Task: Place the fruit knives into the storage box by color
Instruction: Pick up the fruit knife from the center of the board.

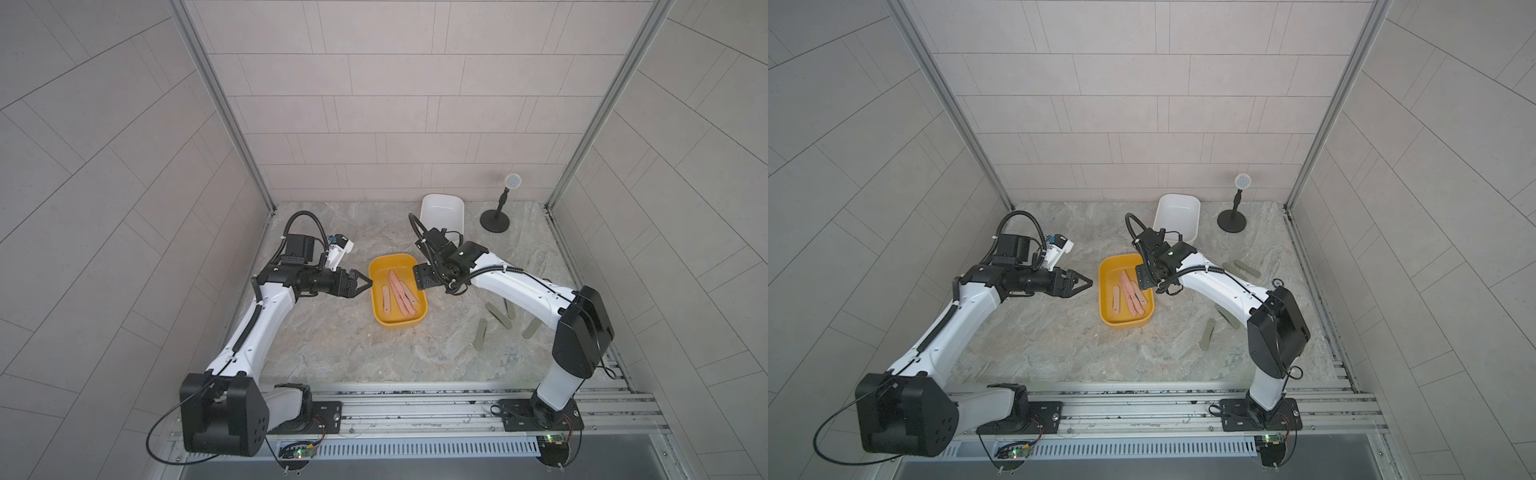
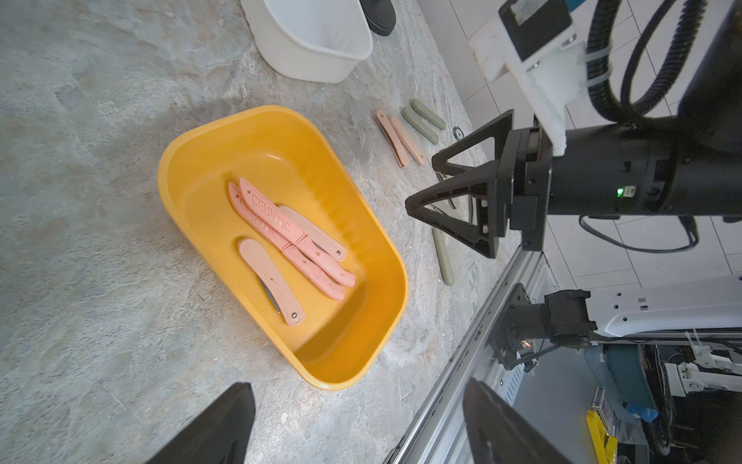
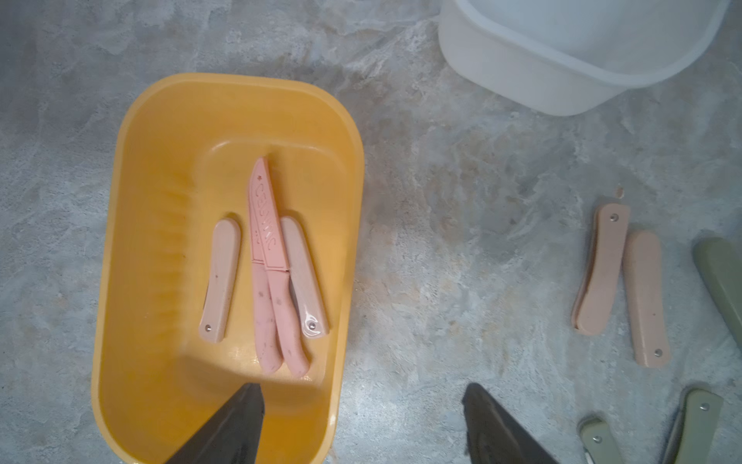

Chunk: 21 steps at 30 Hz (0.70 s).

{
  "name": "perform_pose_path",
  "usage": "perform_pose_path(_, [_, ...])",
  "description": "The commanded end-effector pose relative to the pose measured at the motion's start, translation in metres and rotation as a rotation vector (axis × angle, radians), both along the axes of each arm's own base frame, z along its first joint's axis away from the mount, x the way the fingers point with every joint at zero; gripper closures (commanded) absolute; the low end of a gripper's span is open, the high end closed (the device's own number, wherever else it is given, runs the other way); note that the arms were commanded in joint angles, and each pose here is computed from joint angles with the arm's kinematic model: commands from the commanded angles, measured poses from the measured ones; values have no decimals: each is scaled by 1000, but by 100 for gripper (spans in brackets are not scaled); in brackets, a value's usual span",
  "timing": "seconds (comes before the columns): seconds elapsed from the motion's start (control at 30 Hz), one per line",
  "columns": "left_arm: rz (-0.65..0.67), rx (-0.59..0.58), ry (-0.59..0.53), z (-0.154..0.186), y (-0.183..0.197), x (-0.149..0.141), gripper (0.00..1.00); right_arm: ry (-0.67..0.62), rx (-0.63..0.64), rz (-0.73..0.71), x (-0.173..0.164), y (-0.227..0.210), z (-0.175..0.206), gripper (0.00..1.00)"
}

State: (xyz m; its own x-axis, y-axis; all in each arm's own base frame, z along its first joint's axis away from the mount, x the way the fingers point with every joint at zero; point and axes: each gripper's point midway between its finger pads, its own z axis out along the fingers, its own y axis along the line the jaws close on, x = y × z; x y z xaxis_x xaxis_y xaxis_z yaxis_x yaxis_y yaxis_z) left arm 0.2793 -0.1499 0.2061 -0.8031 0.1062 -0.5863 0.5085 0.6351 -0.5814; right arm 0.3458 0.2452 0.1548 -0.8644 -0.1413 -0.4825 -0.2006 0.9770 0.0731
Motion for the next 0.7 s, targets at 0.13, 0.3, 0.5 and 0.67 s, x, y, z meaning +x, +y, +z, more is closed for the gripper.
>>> perform_pose_path(0.13, [-34, 2, -40, 10, -9, 5, 12, -18, -22, -64, 0, -38, 8, 19])
perform_pose_path(0.3, [-58, -16, -31, 17, -18, 10, 12, -4, -38, -118, -2, -66, 2, 19])
perform_pose_path(0.5, [-72, -32, -18, 16, -31, 15, 12, 18, -61, -190, -5, -99, -8, 19])
perform_pose_path(0.67, [-93, -20, -14, 8, -38, 9, 12, 47, -89, -247, -6, -126, -20, 19])
